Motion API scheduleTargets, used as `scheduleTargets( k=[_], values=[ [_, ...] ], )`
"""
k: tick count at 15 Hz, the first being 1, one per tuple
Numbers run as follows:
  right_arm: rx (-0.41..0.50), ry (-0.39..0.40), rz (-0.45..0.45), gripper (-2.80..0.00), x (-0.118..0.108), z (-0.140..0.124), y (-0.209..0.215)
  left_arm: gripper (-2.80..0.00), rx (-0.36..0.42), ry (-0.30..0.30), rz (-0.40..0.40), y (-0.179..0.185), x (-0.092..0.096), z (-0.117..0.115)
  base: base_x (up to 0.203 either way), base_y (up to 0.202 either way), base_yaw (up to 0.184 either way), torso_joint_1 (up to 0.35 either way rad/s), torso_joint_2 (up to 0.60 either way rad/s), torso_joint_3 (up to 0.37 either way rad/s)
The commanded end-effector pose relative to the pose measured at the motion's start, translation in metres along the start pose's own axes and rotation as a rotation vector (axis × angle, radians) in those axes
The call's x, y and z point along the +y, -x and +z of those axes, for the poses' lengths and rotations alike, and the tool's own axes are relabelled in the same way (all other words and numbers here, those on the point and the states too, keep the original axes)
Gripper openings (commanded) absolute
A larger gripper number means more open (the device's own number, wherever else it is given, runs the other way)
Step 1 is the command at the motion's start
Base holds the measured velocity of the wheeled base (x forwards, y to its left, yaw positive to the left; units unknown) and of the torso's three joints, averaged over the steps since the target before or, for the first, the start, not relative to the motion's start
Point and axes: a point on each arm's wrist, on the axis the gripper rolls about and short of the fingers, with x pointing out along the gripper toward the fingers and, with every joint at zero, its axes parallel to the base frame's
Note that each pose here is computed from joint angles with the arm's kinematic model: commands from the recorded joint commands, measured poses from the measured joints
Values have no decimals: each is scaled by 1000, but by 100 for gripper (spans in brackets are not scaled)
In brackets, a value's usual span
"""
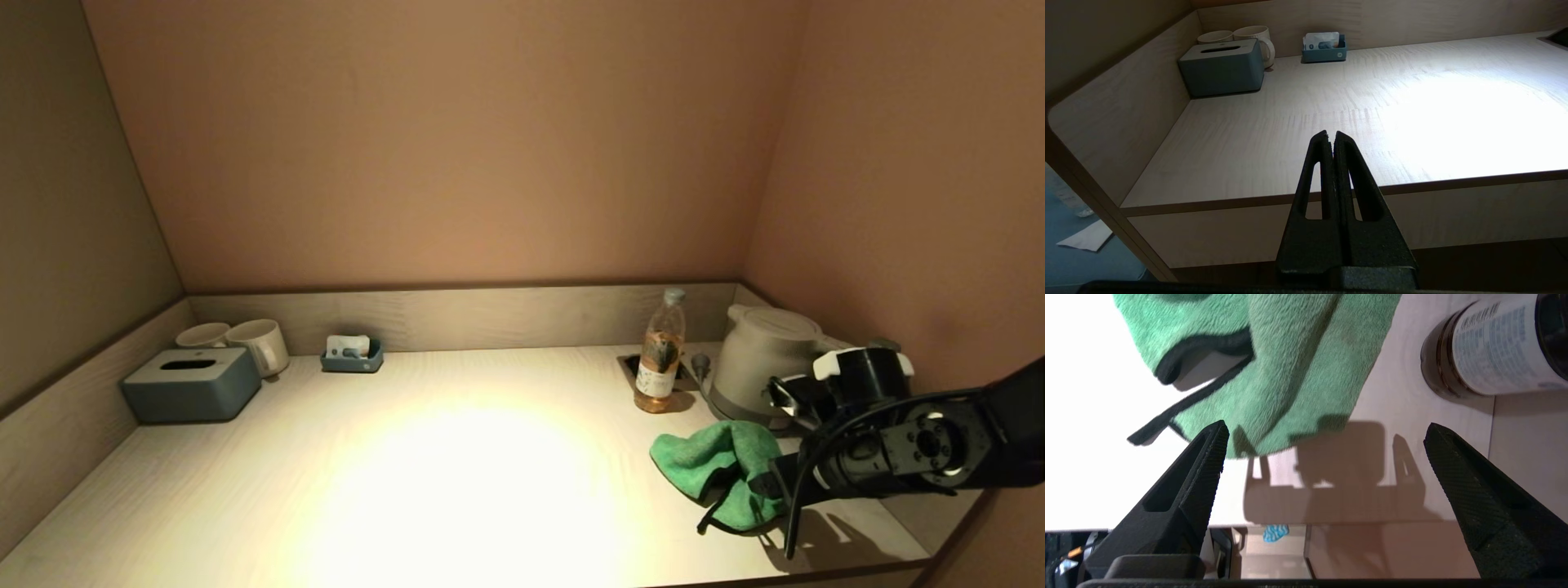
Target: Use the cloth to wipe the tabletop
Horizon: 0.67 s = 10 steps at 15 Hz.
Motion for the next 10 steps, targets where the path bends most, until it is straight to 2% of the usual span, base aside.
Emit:
scheduleTargets(
  k=[1,2,5,6,9,10],
  values=[
    [6,3,7,0,0,-3,16,-280,0,0,0,0,0,0,0,0,0,0,0,0],
    [-25,3,14,0,0,-2,25,-280,0,0,0,0,0,0,0,0,0,0,0,0],
    [-245,3,43,0,-2,5,84,-280,0,0,0,0,0,0,0,0,0,0,0,0],
    [-328,7,51,-280,-3,6,107,-280,0,0,0,0,0,0,0,0,0,0,0,0],
    [-539,23,62,-280,-3,5,158,-280,0,0,0,0,0,0,0,0,0,0,0,0],
    [-653,24,42,-280,-5,8,174,-280,0,0,0,0,0,0,0,0,0,0,0,0]
  ],
)
